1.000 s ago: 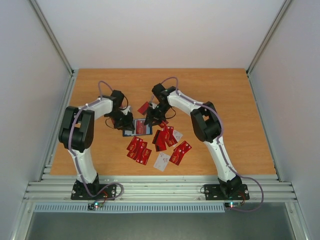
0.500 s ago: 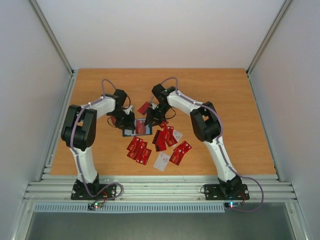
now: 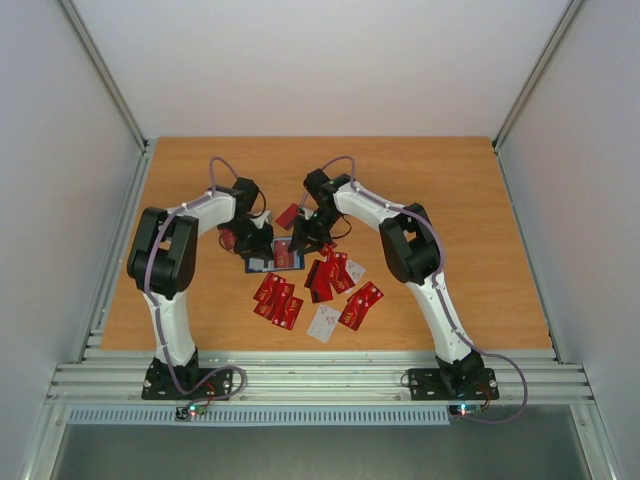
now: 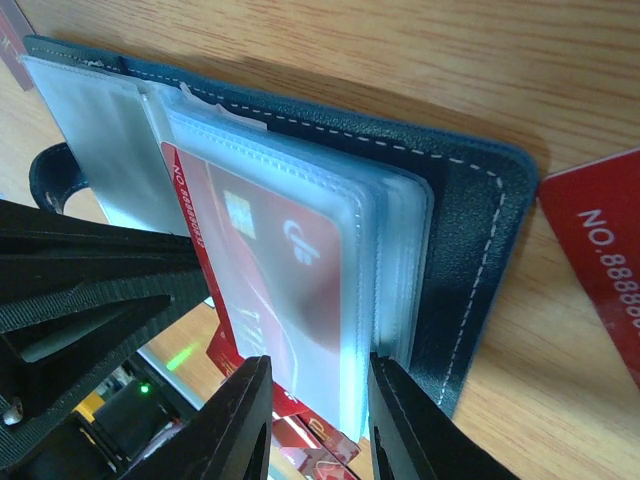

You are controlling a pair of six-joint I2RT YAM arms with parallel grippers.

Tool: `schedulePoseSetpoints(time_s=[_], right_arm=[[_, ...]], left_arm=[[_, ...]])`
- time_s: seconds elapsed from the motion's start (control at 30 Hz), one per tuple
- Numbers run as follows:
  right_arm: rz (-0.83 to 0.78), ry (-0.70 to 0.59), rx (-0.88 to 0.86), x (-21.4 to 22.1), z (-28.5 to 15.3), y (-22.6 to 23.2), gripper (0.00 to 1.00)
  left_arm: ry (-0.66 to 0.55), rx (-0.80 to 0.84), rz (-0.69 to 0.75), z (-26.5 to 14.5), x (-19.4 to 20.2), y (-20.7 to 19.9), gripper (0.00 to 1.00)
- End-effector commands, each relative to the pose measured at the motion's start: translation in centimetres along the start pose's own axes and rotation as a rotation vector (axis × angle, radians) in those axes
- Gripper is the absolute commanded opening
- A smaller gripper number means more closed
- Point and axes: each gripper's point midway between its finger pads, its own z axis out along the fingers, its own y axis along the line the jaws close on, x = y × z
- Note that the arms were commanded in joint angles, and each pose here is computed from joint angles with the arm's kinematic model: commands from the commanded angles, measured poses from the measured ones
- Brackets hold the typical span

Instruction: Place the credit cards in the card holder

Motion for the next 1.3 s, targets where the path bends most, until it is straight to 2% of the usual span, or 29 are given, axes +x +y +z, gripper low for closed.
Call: schedulePoseSetpoints(time_s=[0.0,0.77,1.27], right_arm=[[0.000,0.016,-0.013,-0.1,0.8,0.2,0.28],[-0.032,0.026,-0.122,0.2,0.1,3.1,0.28],[-0.055,0.035,-0.117,0.6,0.0,4.5,0.28]], left_arm=[[0.042,-0.069,0.002,1.7,0.5,1.4,0.09],[0.019,-0.007,-0.008,1.6,0.2,0.0,0.09],[-0.017,0.037,-0.011,0.2,0.1,-1.2,0.09]])
